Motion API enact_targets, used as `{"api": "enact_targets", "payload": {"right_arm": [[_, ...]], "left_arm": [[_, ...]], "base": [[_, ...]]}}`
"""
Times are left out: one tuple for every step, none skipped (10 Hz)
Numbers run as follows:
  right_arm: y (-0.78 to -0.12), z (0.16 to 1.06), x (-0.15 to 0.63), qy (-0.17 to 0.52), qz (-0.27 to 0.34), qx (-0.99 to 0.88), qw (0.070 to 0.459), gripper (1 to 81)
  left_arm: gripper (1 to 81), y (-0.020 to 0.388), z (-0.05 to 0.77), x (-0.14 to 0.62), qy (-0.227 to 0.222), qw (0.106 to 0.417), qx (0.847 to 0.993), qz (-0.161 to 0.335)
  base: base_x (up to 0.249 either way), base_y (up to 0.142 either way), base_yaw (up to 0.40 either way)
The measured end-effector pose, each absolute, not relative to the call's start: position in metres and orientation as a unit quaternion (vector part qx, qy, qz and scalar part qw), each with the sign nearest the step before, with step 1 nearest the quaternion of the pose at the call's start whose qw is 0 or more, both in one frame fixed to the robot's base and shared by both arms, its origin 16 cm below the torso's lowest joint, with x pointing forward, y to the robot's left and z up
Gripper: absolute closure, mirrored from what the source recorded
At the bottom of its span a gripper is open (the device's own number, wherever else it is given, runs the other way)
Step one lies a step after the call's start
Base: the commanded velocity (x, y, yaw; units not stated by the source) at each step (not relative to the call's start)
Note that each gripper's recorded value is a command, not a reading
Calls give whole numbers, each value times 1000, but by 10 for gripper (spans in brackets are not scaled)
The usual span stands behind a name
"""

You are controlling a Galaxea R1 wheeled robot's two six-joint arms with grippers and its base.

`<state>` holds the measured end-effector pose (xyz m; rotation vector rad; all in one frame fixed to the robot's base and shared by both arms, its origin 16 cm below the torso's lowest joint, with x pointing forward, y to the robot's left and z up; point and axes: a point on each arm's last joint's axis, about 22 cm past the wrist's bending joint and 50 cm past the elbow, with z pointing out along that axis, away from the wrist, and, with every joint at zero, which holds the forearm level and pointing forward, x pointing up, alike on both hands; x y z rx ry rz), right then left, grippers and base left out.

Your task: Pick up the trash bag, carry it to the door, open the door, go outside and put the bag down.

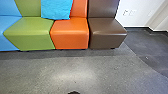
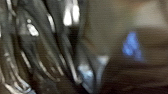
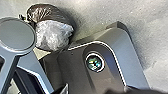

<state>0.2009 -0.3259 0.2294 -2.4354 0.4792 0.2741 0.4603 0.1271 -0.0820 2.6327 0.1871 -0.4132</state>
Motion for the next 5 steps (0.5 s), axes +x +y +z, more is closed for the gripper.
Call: {"api": "enact_targets", "payload": {"right_arm": [[-325, 235, 203, 181, 102, -925, 317, 10], [-320, 240, 208, 178, 91, -925, 322, 10], [-318, 253, 213, 175, 82, -926, 326, 10], [-319, 266, 217, 171, 71, -927, 326, 10], [-319, 279, 222, 167, 60, -928, 329, 10]], "left_arm": [[811, 131, -73, 458, 66, 230, 959, -150], [811, 133, -60, 459, 63, 227, 961, -146], [811, 135, -42, 464, 58, 226, 962, -138], [811, 137, -24, 471, 56, 226, 964, -130], [811, 139, -5, 481, 53, 225, 965, -119]], "base": [[0, 0, 0], [0, 0, 0], [0, 0, 0], [0, 0, 0], [0, 0, 0]]}}
